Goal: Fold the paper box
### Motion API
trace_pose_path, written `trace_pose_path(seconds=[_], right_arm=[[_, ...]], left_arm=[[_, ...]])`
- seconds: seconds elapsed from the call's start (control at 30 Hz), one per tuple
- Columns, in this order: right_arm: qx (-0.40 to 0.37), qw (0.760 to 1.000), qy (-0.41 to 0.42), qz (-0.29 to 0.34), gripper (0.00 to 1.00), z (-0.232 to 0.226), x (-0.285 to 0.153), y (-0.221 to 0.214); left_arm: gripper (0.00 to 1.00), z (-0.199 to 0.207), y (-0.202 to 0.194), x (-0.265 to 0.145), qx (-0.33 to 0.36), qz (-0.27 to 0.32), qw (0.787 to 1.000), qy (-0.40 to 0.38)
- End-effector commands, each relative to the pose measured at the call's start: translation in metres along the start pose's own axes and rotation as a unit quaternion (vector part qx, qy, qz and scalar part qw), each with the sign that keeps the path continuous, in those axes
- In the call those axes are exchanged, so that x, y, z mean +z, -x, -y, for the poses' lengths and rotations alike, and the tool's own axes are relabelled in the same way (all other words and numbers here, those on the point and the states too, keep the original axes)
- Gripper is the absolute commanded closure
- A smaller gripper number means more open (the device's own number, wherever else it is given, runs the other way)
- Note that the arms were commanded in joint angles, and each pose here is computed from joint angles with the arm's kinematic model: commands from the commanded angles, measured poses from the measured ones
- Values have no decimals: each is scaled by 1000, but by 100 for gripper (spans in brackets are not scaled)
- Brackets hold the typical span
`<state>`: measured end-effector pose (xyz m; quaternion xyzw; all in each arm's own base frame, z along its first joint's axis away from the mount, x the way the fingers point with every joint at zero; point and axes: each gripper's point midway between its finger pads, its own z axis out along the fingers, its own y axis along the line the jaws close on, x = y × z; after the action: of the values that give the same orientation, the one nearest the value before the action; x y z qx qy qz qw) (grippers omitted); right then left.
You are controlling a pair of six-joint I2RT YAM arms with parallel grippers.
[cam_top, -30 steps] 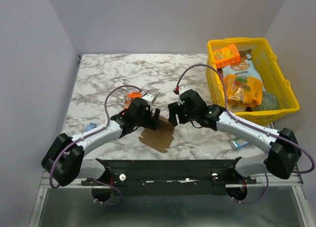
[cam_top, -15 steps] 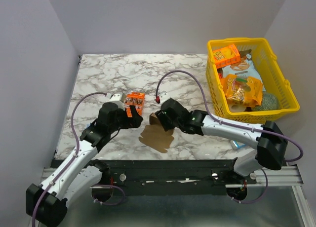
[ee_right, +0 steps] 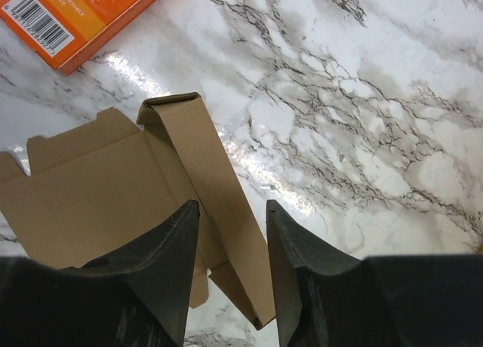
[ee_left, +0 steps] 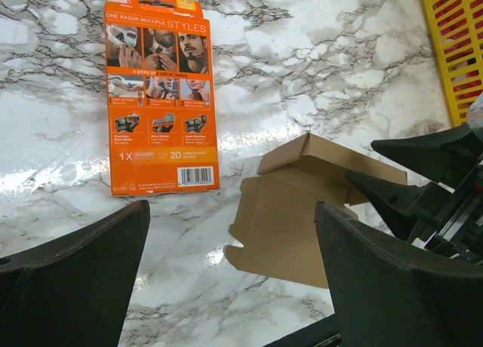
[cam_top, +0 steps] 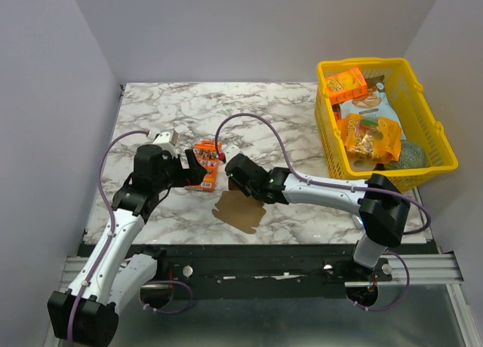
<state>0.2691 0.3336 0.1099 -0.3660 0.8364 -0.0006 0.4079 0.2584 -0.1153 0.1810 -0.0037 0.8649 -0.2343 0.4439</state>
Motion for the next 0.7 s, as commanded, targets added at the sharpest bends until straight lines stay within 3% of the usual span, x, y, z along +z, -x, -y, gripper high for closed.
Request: trace_pose_path(seconds=[0.0,0.27,0.47,0.67], right_arm=[[-21,999,-26,3,56,5,3,8],[-14,999,-42,-32,62,4,17,-12],[44,994,-59,-79,68,19,28,-43],[127,984,-26,-121,74,17,35,-73]], left_arm=[[1,-6,-5,2,22,-13,1000,1],[1,-9,-6,0,25,-13,1000,7],[1,-8,-7,-1,28,-14,1000,4],[1,-6,-8,-1,28,-15,999,-4]])
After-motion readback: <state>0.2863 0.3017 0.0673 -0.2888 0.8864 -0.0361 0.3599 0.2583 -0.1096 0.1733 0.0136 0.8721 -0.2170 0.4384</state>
